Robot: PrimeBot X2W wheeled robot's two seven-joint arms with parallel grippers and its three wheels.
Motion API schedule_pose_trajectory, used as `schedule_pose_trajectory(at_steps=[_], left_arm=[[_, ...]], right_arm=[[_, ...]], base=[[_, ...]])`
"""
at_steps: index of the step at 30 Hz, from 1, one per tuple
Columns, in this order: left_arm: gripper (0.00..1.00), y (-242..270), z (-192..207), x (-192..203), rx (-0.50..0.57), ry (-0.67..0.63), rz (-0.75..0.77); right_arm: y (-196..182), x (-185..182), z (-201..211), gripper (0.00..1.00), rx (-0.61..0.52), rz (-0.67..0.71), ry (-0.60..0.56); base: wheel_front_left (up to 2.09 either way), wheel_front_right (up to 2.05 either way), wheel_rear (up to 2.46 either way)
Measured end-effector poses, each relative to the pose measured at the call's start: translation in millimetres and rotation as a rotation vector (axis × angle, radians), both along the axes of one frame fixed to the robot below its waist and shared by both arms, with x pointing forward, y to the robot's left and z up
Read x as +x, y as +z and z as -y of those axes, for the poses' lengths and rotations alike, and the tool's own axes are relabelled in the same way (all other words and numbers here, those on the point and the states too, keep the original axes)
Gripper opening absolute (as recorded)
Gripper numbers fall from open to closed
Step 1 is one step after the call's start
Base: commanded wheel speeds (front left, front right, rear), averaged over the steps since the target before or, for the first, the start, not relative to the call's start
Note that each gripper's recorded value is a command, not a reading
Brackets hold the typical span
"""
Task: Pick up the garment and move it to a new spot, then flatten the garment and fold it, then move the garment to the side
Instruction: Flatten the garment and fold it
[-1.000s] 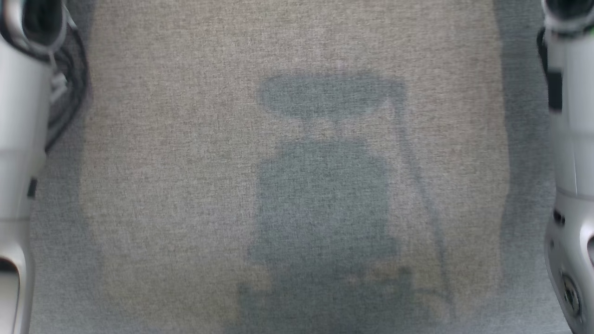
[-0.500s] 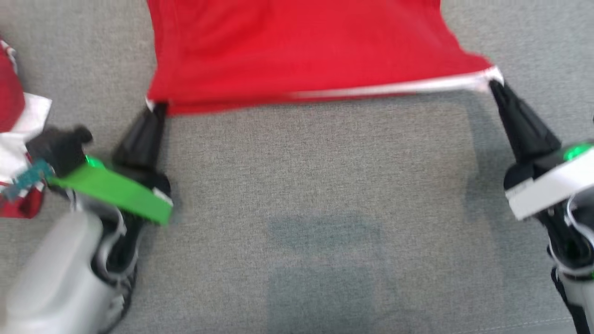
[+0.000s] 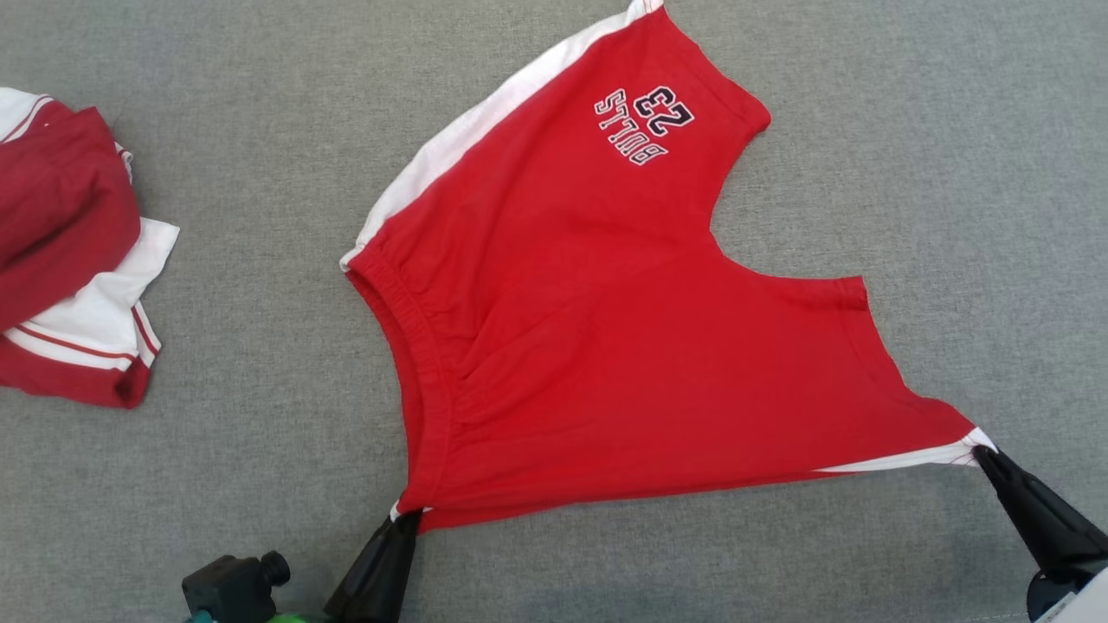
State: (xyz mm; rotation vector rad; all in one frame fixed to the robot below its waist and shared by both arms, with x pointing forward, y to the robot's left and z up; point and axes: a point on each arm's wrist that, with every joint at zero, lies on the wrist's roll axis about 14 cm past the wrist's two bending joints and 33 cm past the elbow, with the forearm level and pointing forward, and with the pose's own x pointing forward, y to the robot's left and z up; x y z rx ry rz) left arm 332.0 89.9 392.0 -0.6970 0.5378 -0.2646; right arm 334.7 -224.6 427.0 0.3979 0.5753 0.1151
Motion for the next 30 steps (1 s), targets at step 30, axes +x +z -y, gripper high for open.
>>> schedule_pose_trajectory(at_steps=[30], left_arm=[[0.00, 55, -28, 151, -0.136, 0.163, -0.027]], right_arm=[[4, 292, -120, 0.00, -0.037, 0.220, 0.279]], base=[[0.00, 0.00, 0.00]])
